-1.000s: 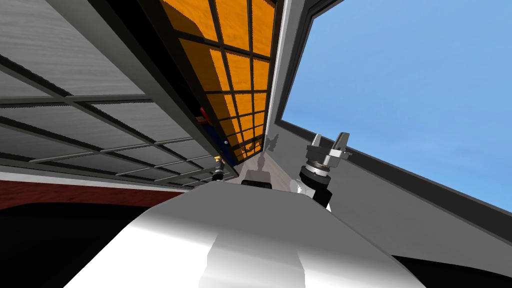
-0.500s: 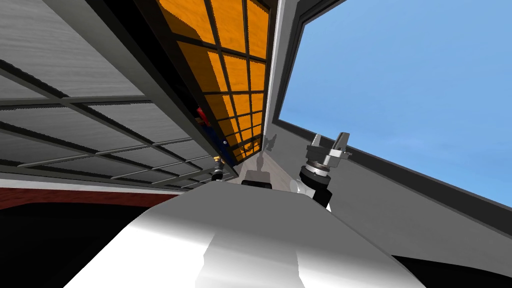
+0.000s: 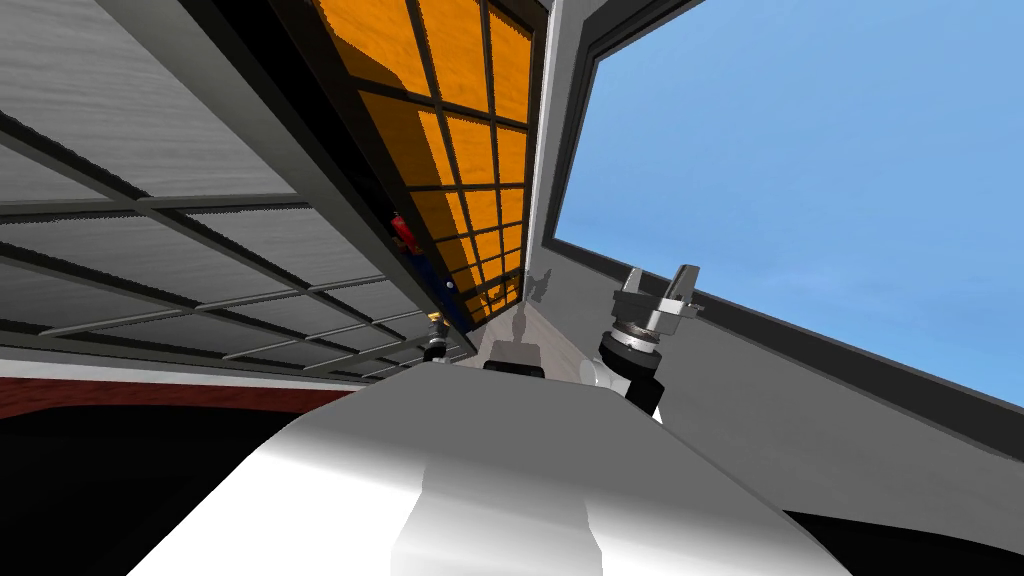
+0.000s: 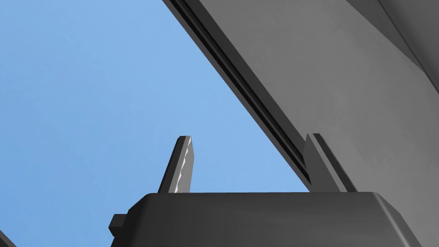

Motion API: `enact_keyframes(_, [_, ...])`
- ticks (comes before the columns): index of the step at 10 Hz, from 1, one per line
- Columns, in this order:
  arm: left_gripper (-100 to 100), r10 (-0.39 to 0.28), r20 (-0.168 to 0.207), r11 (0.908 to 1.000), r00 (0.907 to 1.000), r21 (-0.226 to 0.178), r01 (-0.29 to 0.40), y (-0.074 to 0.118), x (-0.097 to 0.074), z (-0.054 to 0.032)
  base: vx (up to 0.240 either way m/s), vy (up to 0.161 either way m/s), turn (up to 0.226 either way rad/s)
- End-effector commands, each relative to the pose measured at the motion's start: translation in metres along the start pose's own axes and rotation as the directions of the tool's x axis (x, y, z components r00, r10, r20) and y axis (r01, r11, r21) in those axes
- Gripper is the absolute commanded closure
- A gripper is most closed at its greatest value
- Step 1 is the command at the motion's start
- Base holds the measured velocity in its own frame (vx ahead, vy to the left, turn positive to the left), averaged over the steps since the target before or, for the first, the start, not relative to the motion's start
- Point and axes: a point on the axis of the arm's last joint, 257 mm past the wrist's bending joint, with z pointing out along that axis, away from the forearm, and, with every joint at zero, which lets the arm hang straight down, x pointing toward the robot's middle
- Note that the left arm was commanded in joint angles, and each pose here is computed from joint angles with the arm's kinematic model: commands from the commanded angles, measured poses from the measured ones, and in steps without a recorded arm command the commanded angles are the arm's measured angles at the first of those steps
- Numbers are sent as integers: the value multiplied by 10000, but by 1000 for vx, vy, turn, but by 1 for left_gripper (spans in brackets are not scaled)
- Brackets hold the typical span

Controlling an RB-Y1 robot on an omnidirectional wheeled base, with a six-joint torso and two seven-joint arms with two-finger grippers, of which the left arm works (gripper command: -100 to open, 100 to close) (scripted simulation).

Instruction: Pull the door open

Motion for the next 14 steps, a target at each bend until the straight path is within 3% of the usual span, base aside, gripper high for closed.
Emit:
enact_keyframes(1, [-100,-527,83,9986,9986,-3,527,8,-5,-7,-53,4,-46])
enact_keyframes(4, [-100,-1733,170,9848,9847,76,1732,18,47,-2,-68,14,-8])
enact_keyframes(5, [-100,-1835,169,9830,9829,78,1834,18,47,-2,-66,23,-16])
enact_keyframes(7, [-100,-2770,233,9608,9606,152,2767,29,90,1,-57,12,-33])
enact_keyframes(8, [-100,-2893,231,9572,9570,155,2890,29,90,1,-52,2,-17])
enact_keyframes(10, [-100,-3828,293,9238,9234,244,3822,42,139,4,-64,9,-33])
enact_keyframes(11, [-100,-3989,289,9169,9165,249,3983,42,139,4,-54,17,-17])
enact_keyframes(12, [-100,-4472,317,8944,8939,298,4464,50,165,5,-57,7,-28])
enact_keyframes(13, [-100,-4533,315,8913,8908,301,4524,50,165,5,-46,8,-16])
enact_keyframes(14, [-100,-5059,338,8625,8619,354,5048,58,191,5,-52,13,-35])
